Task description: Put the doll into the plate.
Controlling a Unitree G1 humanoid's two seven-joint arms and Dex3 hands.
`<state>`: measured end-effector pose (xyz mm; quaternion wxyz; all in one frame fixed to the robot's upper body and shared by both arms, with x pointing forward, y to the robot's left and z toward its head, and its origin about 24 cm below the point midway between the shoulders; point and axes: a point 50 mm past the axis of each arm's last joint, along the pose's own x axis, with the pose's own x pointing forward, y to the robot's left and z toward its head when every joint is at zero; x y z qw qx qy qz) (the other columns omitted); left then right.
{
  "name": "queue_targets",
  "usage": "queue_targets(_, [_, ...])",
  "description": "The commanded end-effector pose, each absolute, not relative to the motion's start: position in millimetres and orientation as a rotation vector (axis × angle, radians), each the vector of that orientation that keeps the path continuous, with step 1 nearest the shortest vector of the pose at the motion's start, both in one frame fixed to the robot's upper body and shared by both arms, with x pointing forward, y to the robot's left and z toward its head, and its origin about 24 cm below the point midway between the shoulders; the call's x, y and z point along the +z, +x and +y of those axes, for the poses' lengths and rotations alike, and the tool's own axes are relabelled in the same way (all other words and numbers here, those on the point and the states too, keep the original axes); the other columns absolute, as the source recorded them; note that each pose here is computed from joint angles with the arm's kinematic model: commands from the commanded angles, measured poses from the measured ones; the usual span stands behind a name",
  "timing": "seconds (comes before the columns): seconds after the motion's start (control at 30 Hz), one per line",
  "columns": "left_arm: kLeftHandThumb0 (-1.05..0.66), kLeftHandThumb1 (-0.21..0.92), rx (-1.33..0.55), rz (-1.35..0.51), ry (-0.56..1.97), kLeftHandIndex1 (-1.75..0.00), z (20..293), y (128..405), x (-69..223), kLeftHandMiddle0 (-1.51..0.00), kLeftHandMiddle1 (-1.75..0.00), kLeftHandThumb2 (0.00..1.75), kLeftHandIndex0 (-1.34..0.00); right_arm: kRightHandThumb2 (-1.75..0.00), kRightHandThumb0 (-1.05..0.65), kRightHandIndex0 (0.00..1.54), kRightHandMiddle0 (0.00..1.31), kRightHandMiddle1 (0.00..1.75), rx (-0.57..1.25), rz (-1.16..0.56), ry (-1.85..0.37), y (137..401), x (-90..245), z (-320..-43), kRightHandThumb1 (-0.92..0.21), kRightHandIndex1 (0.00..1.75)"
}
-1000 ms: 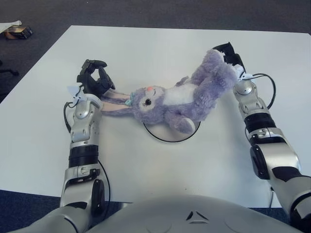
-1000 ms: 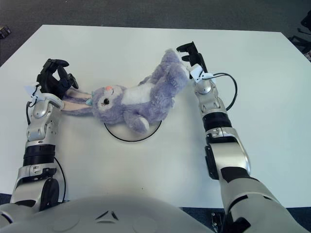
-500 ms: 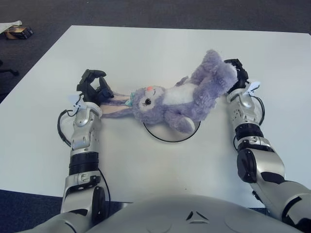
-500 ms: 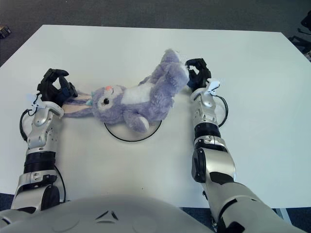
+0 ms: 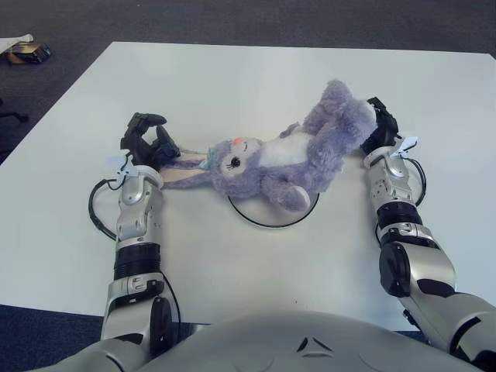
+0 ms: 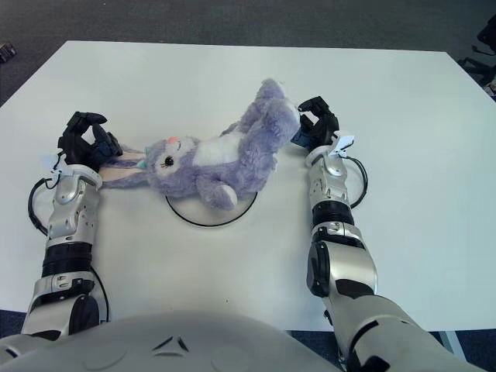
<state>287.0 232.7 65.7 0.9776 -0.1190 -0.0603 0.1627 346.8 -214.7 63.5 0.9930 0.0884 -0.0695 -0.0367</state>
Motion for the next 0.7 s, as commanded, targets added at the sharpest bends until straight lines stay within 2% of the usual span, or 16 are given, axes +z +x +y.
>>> queue_targets(0.0, [-0.47, 0.35, 0.386, -0.123, -0.255, -1.75, 235.0, 284.9, 63.7, -1.28, -1.75, 1.27, -0.59, -1.6, -0.01, 0.77, 0.6, 1.73, -0.08, -0.05, 0.138, 332.9, 38.5, -220.3, -0.07, 1.72])
queue_targets(0.33, [-0.45, 0.41, 0.45, -0.155, -0.248, -1.75, 239.8, 281.9, 54.8, -1.28, -1.75, 1.2, -0.54, -1.65, -0.01, 0.82, 0.72, 1.62, -0.086, 0.019, 0.072, 324.4, 24.7, -221.6, 0.01, 1.75])
queue_targets(0.67, [-0.45, 0.41, 0.478, -0.17, -0.24, -1.75, 235.8, 281.9, 48.3, -1.28, -1.75, 1.2, -0.54, -1.74, -0.01, 0.87, 0.73, 1.69, -0.082, 0.012, -0.033, 326.3, 26.5, -219.6, 0.07, 1.75])
